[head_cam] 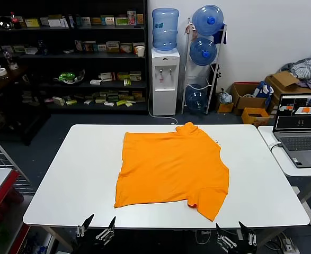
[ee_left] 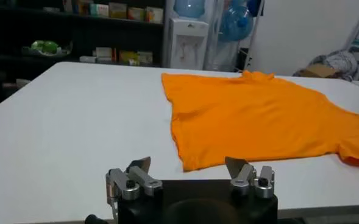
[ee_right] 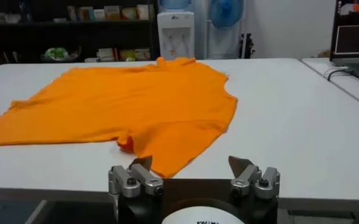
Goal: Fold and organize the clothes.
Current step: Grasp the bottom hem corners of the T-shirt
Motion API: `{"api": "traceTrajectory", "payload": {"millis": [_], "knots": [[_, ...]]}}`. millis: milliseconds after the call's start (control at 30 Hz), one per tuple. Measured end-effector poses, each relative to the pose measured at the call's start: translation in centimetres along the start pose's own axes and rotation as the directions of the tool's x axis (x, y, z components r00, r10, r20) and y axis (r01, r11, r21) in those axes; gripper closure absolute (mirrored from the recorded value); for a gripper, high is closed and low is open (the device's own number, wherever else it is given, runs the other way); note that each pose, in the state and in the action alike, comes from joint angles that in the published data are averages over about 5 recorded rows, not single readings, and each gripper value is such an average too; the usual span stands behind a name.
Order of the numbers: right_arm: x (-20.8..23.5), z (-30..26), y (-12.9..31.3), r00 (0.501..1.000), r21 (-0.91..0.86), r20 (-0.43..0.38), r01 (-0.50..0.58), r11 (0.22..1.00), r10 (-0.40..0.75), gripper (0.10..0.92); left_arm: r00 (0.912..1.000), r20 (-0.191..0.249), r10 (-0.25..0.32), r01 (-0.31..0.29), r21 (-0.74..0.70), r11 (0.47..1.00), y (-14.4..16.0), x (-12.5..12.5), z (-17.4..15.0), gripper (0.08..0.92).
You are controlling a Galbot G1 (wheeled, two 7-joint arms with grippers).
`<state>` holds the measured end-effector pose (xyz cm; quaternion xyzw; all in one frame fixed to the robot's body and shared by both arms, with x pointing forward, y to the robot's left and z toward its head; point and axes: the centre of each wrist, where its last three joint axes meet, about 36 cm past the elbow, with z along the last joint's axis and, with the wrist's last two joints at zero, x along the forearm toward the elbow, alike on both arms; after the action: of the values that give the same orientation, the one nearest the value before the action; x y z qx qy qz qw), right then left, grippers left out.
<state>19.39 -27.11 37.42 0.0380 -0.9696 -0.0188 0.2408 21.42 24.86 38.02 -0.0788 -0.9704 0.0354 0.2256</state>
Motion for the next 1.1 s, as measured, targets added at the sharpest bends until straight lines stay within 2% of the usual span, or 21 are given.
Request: {"api": "traceTrajectory", "payload": {"millis": [200, 367, 600, 867, 1100], "knots": [[-0.5, -0.3, 0.2, 1.000, -0.009, -0.005, -0.007, 1.000, 0.007, 0.200, 1.0000, -0.007, 0.002, -0.002, 0.011, 1.000, -0.3, -0.2, -0.5, 0.177], [-2.0, -0.4, 0.1, 1.000, -0.016, -0.010, -0.024, 1.000, 0.024, 0.200, 0.9994, -0.033, 0.011, -0.011, 0.024, 1.000, -0.3, -1.1, -0.9, 0.177], [-4.9, -0.2, 0.0, 0.999, -0.034, -0.017, -0.046, 0.998, 0.046, 0.200, 0.9982, -0.058, 0.014, -0.012, 0.035, 0.999, 0.7, -4.1, -0.8, 0.177], [-8.1, -0.2, 0.4, 0.998, -0.051, -0.020, -0.057, 0.997, 0.056, 0.200, 0.9983, -0.057, -0.008, 0.010, 0.032, 0.999, 1.7, -7.8, -0.6, 0.177], [-10.0, -0.4, 0.9, 0.999, -0.059, -0.025, -0.047, 0.997, 0.045, 0.206, 0.9979, -0.061, -0.021, 0.022, 0.028, 0.999, 1.6, -9.6, -0.2, 0.177]]}}
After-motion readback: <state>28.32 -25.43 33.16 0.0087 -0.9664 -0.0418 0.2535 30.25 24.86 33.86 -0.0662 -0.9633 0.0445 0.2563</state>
